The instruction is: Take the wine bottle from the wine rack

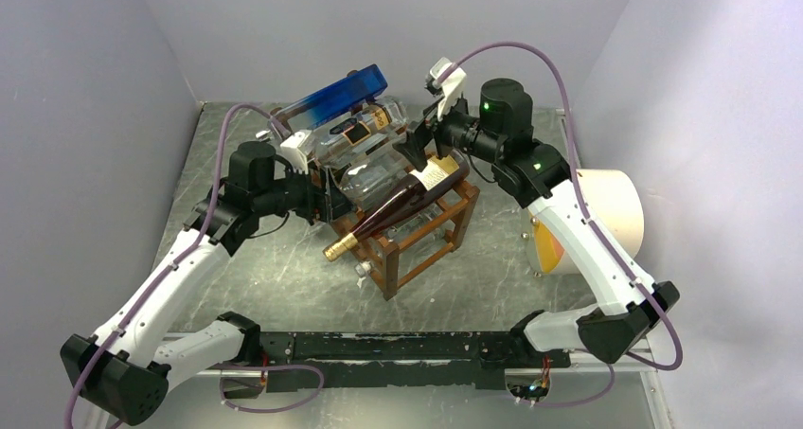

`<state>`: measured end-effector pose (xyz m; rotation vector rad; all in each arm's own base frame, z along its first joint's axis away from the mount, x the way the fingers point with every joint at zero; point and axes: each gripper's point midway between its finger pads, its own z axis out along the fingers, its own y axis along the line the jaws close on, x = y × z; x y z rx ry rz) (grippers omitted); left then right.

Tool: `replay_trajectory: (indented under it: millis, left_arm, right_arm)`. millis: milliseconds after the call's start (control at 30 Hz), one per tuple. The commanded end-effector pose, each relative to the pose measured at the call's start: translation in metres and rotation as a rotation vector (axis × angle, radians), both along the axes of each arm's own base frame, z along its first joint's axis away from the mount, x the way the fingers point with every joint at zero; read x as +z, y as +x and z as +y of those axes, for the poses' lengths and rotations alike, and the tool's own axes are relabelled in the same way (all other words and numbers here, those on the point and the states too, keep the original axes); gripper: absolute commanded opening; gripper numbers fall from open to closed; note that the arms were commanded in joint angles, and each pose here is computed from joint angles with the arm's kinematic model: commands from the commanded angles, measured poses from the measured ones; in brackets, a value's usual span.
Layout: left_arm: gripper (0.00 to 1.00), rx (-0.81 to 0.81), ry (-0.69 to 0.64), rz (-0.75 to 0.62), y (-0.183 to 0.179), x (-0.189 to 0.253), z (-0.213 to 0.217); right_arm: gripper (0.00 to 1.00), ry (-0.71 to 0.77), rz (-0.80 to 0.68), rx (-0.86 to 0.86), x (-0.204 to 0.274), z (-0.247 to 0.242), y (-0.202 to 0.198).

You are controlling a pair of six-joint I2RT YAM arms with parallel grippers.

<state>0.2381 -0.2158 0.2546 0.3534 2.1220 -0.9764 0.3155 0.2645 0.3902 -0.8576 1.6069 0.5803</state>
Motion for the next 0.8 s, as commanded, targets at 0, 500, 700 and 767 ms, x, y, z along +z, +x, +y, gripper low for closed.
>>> replay_trajectory:
  millis: [0,500,700,767]
  left_arm:
    - [0.86,-0.010,-0.037,0.015,-0.008,0.005,-0.003]
    - [0.75,0.027,-0.140,0.113,-0.017,0.010,-0.007]
    - [0.68,0.043,-0.111,0.101,-0.014,0.010,-0.001]
    - [0.63,0.046,-0.095,0.094,-0.013,0.011,0.001]
  right_arm:
    - [1.00,-0.057,-0.133,0.100,0.011,0.011,-0.001]
    - [0.97,-0.113,-0.237,0.149,0.012,0.020,-0.006]
    - [0.89,-0.212,-0.283,0.163,-0.005,0.019,-0.004]
    - [0.87,-0.245,-0.301,0.180,-0.007,0.021,-0.003]
